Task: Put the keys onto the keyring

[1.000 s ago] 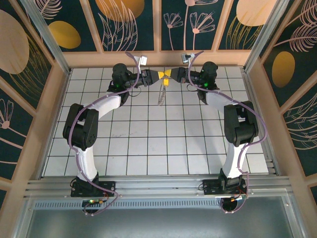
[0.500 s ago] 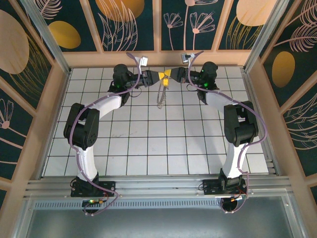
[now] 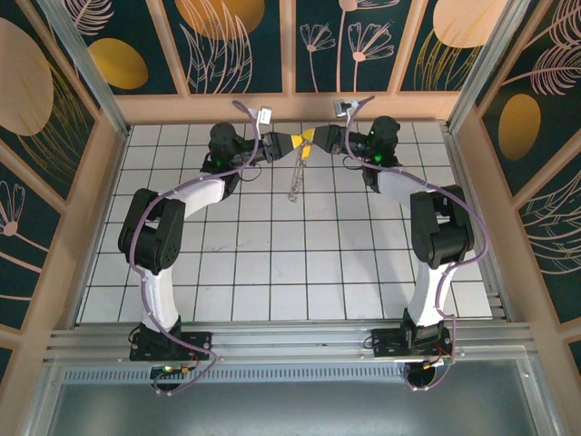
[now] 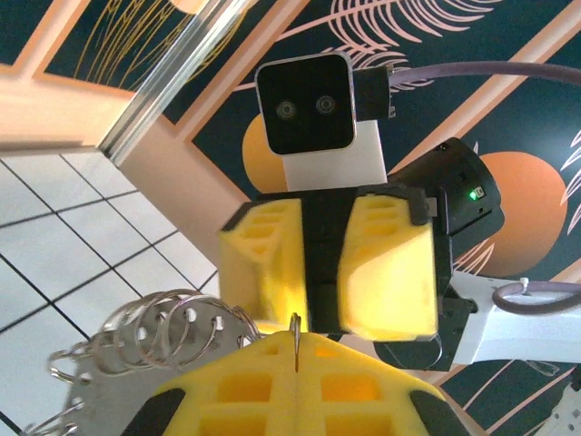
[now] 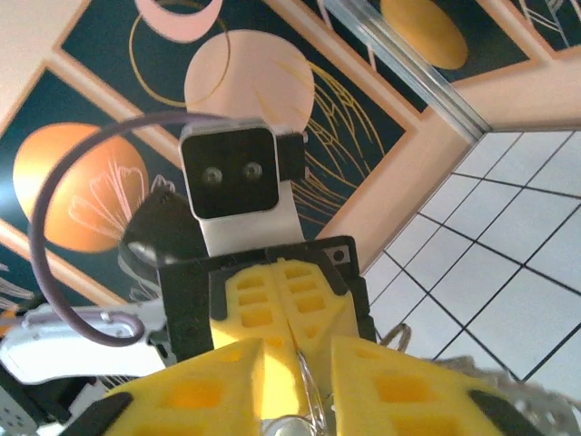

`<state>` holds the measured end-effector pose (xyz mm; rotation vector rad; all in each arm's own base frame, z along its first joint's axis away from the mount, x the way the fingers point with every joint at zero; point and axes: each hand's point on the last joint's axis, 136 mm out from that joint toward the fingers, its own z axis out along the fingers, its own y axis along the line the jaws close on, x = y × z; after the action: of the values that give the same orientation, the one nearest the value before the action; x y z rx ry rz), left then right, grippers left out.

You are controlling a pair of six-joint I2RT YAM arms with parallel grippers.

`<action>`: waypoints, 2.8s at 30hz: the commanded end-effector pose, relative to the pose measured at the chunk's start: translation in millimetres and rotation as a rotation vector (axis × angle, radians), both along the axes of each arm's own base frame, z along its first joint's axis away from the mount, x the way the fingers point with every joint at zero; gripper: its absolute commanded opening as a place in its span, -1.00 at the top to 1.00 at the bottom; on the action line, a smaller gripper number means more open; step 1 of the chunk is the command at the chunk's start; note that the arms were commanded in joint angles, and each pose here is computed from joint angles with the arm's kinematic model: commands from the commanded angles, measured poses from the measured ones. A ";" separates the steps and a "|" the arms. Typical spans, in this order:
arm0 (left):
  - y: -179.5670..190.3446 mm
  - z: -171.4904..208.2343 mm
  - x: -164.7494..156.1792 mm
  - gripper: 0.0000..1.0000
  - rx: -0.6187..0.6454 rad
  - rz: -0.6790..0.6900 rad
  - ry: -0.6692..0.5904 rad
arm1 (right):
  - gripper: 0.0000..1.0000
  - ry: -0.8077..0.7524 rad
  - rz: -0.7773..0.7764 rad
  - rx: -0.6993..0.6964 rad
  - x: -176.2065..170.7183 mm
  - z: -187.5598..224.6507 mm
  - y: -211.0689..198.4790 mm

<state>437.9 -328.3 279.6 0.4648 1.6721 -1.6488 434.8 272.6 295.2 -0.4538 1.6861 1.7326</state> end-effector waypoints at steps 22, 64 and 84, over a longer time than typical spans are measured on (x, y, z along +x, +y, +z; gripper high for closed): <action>-3.1 38.2 -39.0 1.00 -0.052 -0.076 -0.078 | 0.04 -0.245 -0.104 0.011 -58.6 -9.9 -38.1; -1.4 55.0 -49.5 1.00 -0.078 -0.017 -0.137 | 1.00 -0.211 0.006 0.005 -79.8 -36.6 -11.6; 0.0 52.5 -55.9 1.00 -0.103 -0.011 -0.130 | 1.00 -0.163 0.015 0.019 -71.0 -41.0 9.0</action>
<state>395.4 -334.6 286.8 0.4764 1.6436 -1.6825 361.7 281.3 256.2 -0.5927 1.5694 1.6680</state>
